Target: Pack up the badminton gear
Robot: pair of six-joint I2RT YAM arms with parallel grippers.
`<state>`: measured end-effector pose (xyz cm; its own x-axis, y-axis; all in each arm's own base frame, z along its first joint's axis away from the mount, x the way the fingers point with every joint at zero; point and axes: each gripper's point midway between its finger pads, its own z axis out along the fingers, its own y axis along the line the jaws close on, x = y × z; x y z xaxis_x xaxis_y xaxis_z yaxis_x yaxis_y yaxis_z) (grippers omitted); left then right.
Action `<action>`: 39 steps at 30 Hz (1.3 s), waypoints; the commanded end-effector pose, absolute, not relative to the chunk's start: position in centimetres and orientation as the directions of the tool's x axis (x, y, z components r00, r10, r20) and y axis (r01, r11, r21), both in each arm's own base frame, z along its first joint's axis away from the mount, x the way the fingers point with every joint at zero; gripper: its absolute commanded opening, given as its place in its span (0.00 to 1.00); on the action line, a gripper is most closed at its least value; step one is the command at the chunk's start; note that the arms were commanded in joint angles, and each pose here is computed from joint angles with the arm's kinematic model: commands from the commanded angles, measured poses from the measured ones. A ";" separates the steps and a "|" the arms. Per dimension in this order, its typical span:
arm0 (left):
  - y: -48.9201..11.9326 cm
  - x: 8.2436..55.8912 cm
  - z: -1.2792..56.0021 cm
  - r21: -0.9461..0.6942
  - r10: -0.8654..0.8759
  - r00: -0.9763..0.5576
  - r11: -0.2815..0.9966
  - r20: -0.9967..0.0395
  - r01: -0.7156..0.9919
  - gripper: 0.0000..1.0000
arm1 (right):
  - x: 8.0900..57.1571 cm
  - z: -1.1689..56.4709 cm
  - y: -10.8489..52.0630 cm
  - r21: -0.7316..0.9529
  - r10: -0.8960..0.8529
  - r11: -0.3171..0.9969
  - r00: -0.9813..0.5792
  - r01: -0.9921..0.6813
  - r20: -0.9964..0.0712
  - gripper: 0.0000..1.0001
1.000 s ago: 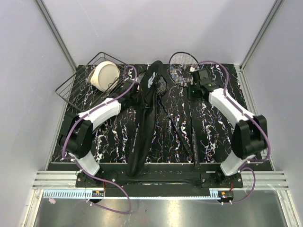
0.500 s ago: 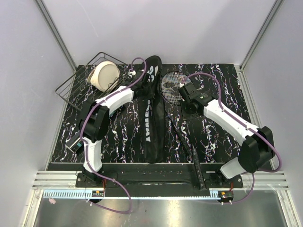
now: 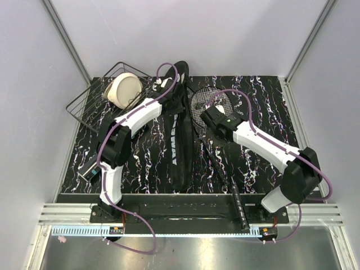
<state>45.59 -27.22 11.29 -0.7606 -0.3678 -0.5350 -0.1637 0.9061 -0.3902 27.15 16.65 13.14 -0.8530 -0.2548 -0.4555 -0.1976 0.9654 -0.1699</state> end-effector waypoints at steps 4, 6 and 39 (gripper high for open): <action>-26.6 47.1 12.0 -0.336 -0.348 -0.729 0.927 -0.590 -0.170 0.00 | 28.5 16.3 16.6 -0.203 -0.262 0.964 -0.766 -0.173 -0.587 0.00; -26.4 47.2 12.1 -0.327 -0.344 -0.728 0.929 -0.593 -0.173 0.00 | 28.7 16.5 16.8 -0.204 -0.281 0.959 -0.755 -0.196 -0.593 0.00; -27.9 45.5 16.8 -0.330 -0.204 -0.732 0.943 -0.650 0.030 0.00 | 27.0 13.4 22.6 -0.406 -0.538 0.838 -0.679 -0.365 -0.500 0.00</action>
